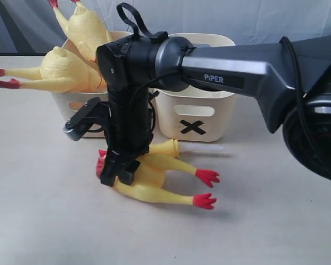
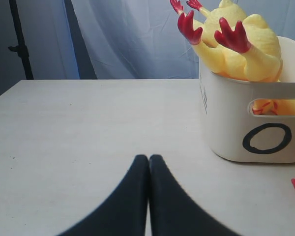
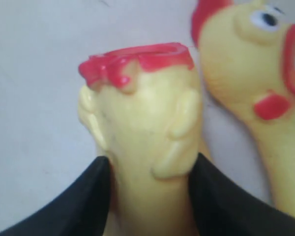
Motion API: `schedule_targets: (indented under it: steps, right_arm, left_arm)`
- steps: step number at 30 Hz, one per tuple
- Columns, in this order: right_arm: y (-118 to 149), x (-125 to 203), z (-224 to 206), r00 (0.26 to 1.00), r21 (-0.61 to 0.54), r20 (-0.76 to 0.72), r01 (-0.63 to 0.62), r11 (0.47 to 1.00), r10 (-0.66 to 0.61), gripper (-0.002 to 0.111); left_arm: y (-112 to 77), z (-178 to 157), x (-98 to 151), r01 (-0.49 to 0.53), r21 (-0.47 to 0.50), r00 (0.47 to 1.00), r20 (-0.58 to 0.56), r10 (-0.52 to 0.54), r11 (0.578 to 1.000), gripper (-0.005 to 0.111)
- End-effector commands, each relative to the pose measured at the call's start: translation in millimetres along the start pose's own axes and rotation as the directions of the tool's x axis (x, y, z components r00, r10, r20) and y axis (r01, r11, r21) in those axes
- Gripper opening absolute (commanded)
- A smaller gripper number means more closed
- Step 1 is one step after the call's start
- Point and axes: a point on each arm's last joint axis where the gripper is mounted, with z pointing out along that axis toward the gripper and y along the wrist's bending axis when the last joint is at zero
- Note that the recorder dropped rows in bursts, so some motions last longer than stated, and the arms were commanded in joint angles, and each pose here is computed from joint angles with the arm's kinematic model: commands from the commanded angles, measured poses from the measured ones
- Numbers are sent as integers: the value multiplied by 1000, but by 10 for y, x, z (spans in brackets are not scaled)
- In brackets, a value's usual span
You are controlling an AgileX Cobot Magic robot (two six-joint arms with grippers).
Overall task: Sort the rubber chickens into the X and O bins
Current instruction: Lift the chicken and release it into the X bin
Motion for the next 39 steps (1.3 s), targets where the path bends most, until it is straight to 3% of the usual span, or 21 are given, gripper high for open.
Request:
schedule_targets:
  steps: [1, 5, 8, 10, 12, 15, 20, 26, 32, 36, 39]
  right_arm:
    - [374, -4, -700, 988, 19, 152, 30, 999, -33, -1]
    - [654, 161, -1398, 951, 99, 291, 78, 992, -103, -1]
    - [697, 376, -1833, 929, 252, 330, 84, 964, -167, -1]
    - [633, 521, -2049, 930, 372, 328, 33, 928, -165, -1]
    - [512, 606, -2245, 911, 480, 395, -96, 872, -116, -1]
    - [335, 612, -2372, 866, 541, 485, -190, 820, -119, -1]
    - [22, 448, -2264, 810, 552, 568, -245, 797, -144, -1]
    - [-406, 244, -1836, 776, 502, 629, -365, 784, -42, -1]
    - [-582, 172, -1713, 665, 587, 726, -464, 663, -178, -1]
    - [-882, 365, -1537, 696, 621, 714, -572, 535, -84, -1]
    - [-1083, 498, -1474, 647, 535, 762, -654, 535, 29, 0]
  left_arm:
    - [-1, -6, -24, 1, 3, 1000, 23, -1, 1000, 0]
    - [-1, -6, -24, 1, 3, 1000, 23, -1, 1000, 0]
    - [-1, -6, -24, 1, 3, 1000, 23, -1, 1000, 0]
    - [-1, -6, -24, 1, 3, 1000, 23, -1, 1000, 0]
    - [-1, -6, -24, 1, 3, 1000, 23, -1, 1000, 0]
    - [-1, -6, -24, 1, 3, 1000, 23, -1, 1000, 0]
    - [-1, -6, -24, 1, 3, 1000, 23, -1, 1000, 0]
    - [-1, -6, -24, 1, 3, 1000, 23, -1, 1000, 0]
    - [-1, -6, -24, 1, 3, 1000, 23, -1, 1000, 0]
    - [-1, -6, -24, 1, 3, 1000, 23, -1, 1000, 0]
    - [-1, -6, -24, 1, 3, 1000, 23, -1, 1000, 0]
